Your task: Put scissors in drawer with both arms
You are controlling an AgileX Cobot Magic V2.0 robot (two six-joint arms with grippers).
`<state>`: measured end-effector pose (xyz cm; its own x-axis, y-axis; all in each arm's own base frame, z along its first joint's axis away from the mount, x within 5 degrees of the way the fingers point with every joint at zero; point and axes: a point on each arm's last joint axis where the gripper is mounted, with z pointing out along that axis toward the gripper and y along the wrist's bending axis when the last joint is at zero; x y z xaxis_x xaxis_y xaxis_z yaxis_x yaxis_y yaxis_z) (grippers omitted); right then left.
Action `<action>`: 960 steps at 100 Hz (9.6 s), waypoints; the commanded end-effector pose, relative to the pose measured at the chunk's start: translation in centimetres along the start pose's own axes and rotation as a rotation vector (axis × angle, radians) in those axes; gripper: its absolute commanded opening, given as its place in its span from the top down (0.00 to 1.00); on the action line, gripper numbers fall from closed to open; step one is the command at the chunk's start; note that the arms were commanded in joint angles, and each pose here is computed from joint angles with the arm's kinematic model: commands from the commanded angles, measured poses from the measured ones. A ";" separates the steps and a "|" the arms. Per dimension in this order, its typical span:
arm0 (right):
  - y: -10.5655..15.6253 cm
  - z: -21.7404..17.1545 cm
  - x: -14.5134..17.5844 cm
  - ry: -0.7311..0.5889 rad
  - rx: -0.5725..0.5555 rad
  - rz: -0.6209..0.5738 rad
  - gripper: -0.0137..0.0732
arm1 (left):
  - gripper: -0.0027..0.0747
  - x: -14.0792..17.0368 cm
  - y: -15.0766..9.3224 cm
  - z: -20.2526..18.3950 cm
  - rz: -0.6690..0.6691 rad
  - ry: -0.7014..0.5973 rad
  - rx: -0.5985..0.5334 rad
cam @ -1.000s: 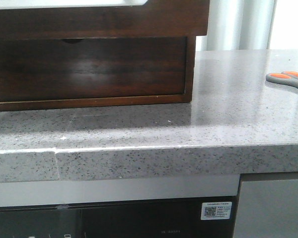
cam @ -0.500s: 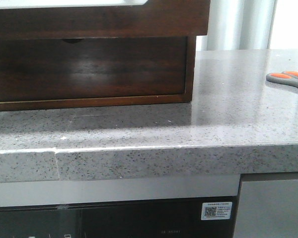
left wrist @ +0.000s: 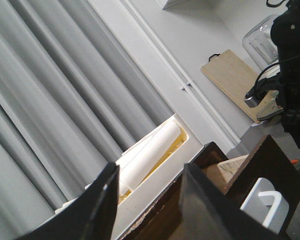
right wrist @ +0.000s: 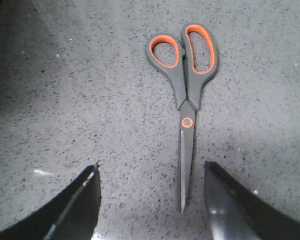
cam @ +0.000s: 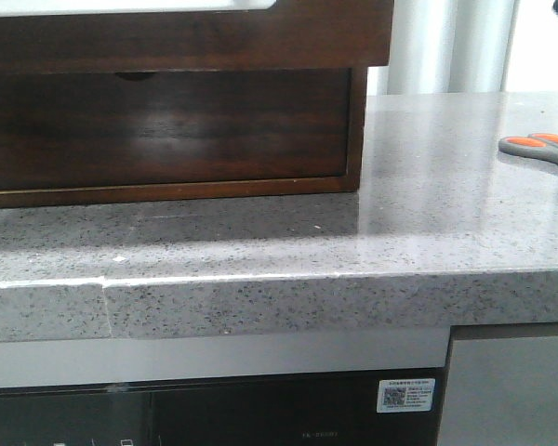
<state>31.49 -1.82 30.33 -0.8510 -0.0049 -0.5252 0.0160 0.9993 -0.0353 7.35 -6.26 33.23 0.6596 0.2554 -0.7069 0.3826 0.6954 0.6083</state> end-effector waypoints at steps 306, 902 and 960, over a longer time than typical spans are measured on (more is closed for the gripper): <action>14.3 -22.9 -2.9 -0.929 -0.417 -0.762 0.99 | 0.76 -0.5 0.9 0.3 -0.040 -0.010 -0.052; 6.4 -9.7 24.6 -1.058 -0.519 -0.614 0.95 | 0.96 6.2 -3.7 -7.8 -0.497 0.299 -0.432; 6.4 -9.7 24.6 -1.058 -0.519 -0.614 0.95 | 0.96 7.0 -3.1 -8.5 -0.375 0.385 -0.526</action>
<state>5.33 4.99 23.90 0.1238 -0.3052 -0.9442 -0.6650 0.6808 -0.3072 5.44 -0.84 21.93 0.1489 0.0229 -0.9886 0.1261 0.9911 0.0420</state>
